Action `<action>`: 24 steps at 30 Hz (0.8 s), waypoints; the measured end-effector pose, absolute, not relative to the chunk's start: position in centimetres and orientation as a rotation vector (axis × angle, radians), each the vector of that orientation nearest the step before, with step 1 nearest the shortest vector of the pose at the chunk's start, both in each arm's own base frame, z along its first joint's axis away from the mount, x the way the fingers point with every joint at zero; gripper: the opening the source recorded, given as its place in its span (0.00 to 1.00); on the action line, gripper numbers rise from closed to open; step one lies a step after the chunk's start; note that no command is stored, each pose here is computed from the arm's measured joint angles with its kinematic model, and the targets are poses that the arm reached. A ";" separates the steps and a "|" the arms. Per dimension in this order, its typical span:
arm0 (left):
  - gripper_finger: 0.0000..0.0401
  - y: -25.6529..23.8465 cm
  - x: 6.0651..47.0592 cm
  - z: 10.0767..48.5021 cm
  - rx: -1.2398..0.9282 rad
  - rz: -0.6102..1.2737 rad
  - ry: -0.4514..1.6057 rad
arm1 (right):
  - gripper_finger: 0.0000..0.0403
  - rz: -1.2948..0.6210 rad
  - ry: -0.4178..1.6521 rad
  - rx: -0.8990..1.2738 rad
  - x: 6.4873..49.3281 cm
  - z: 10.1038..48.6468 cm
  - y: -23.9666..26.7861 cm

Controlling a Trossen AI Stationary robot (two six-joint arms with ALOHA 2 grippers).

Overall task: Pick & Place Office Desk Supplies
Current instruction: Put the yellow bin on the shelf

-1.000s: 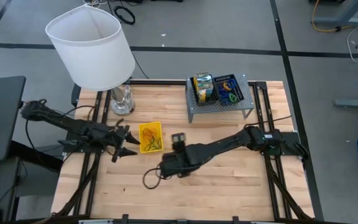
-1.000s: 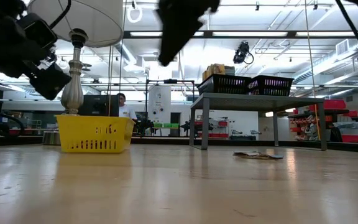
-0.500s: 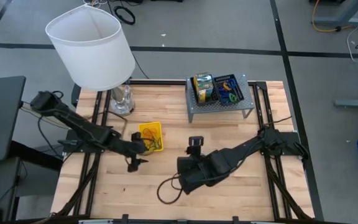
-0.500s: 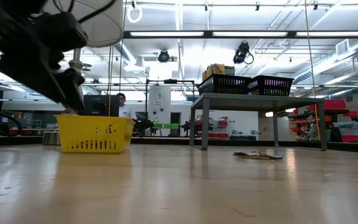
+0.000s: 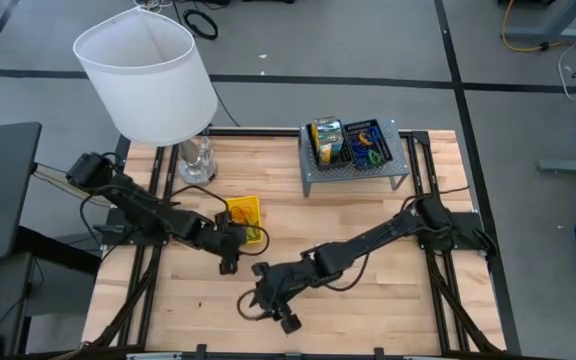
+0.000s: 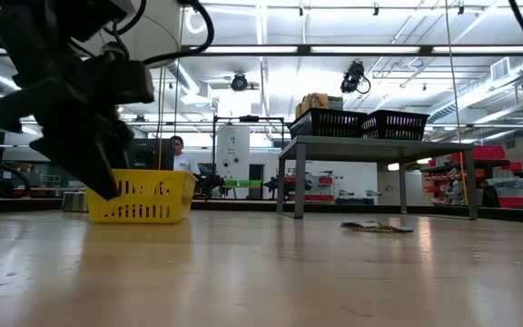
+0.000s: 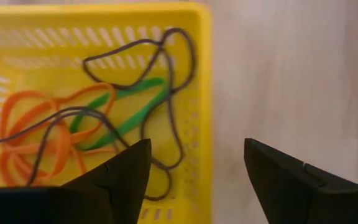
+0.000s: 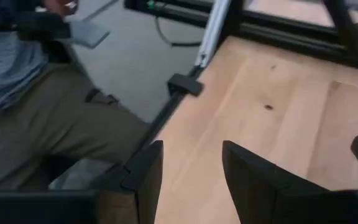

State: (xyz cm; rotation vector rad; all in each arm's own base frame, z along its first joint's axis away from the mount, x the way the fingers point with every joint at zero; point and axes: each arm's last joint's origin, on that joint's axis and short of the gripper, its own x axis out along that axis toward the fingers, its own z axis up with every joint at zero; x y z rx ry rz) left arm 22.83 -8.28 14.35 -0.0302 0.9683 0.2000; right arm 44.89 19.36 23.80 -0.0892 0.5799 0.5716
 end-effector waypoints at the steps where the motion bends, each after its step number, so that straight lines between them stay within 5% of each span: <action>1: 0.64 -8.1 22.9 14.3 -0.034 0.213 0.969 | 0.43 0.567 0.556 -0.085 45.0 22.9 19.1; 9: 0.46 -6.9 22.9 14.1 -0.070 0.282 1.007 | 0.43 0.392 0.573 -0.025 40.6 16.1 15.7; 17: 0.05 -6.2 23.1 14.1 0.002 0.260 1.016 | 0.43 0.146 0.578 0.076 30.5 13.7 13.4; 24: 0.01 -5.4 25.2 16.5 0.024 0.241 0.953 | 0.43 -0.019 0.593 0.104 24.8 12.8 12.7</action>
